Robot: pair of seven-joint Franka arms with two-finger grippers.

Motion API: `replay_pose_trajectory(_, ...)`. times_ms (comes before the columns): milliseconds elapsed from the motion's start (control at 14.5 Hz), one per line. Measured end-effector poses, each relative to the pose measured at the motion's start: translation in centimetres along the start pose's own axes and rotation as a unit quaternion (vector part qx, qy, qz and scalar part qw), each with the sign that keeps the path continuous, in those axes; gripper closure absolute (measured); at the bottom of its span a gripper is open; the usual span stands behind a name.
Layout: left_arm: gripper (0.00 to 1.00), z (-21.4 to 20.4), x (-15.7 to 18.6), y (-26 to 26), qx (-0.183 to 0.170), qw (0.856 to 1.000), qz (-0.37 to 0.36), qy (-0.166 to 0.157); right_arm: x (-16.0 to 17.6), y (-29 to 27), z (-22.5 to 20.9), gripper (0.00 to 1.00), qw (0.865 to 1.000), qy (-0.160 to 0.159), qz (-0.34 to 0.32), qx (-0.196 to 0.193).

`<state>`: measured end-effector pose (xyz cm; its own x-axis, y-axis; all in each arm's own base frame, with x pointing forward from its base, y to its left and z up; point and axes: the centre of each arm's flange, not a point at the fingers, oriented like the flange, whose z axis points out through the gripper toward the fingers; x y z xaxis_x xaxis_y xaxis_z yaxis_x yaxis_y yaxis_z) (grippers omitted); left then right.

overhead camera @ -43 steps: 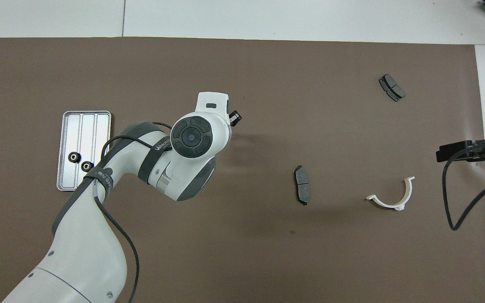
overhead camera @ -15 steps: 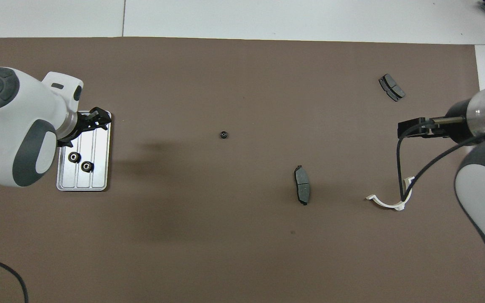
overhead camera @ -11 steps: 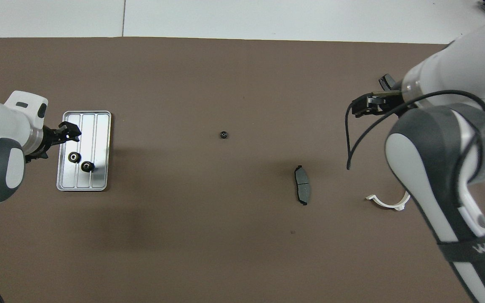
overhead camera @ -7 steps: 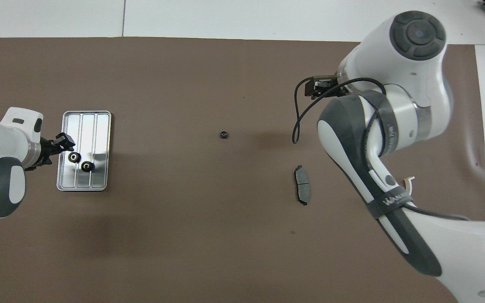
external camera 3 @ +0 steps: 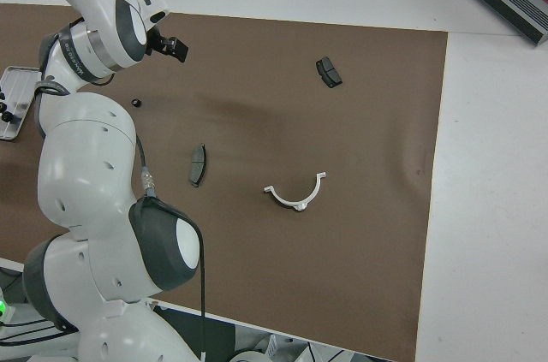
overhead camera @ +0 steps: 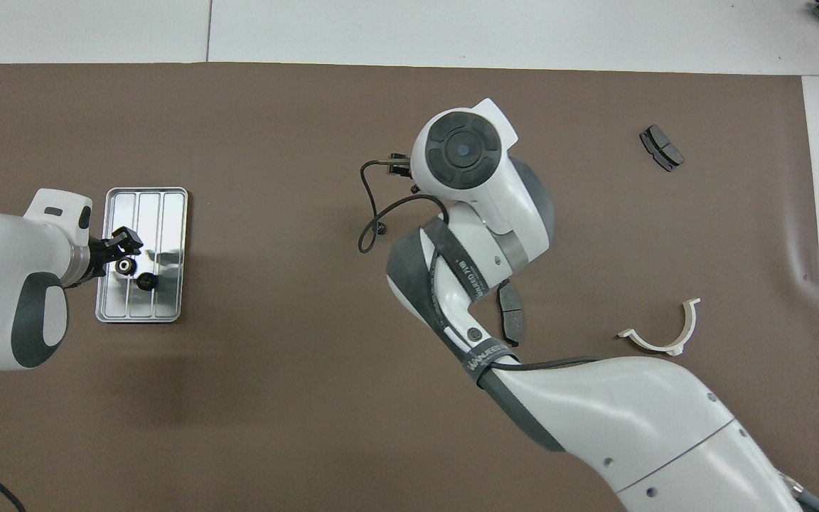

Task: Place bearing gear from tray to pile

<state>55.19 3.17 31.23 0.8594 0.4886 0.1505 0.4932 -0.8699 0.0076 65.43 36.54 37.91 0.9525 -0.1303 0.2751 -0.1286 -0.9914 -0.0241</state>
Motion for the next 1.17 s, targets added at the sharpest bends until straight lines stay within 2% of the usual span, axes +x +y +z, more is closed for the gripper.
replay_pose_trajectory(275,0.32,1.0,-0.1,0.1,-0.002,1.0,0.0,0.001,-2.3,-3.5,1.4,0.04,1.0,0.012,0.01,0.018)
replay_pose_trajectory(344,0.38,1.1,-0.1,0.1,-0.002,1.0,0.001,0.0,-2.7,-4.1,1.7,0.04,1.0,0.013,0.011,0.022)
replay_pose_trajectory(413,0.38,1.2,-0.1,0.1,-0.002,1.0,0.001,-0.001,-3.1,-4.4,1.9,0.04,1.0,0.013,0.009,0.022)
replay_pose_trajectory(550,0.54,1.3,-0.2,0.1,-0.002,1.0,0.002,-0.002,-3.4,-4.6,2.1,0.06,1.0,0.011,0.007,0.022)
replay_pose_trajectory(619,0.54,1.3,-0.2,0.1,-0.002,1.0,0.008,-0.002,-3.6,-4.6,2.3,0.15,1.0,0.009,0.006,0.021)
replay_pose_trajectory(688,0.62,1.2,-0.2,0.2,-0.002,1.0,0.022,-0.001,-4.0,-4.7,2.8,0.16,1.0,0.005,0.003,0.018)
replay_pose_trajectory(757,0.65,1.2,-0.1,0.2,-0.001,0.999,0.035,-0.003,-4.8,-4.8,3.5,0.16,1.0,-0.001,-0.001,0.013)
replay_pose_trajectory(963,0.65,-0.5,1.0,0.6,0.014,0.998,0.056,-0.024,-6.5,-5.2,5.0,0.18,1.0,-0.014,-0.011,0.006)
replay_pose_trajectory(1170,0.65,-5.9,3.0,2.3,0.024,0.997,0.066,-0.032,-7.5,-6.1,5.0,0.19,1.0,-0.016,-0.02,0.007)
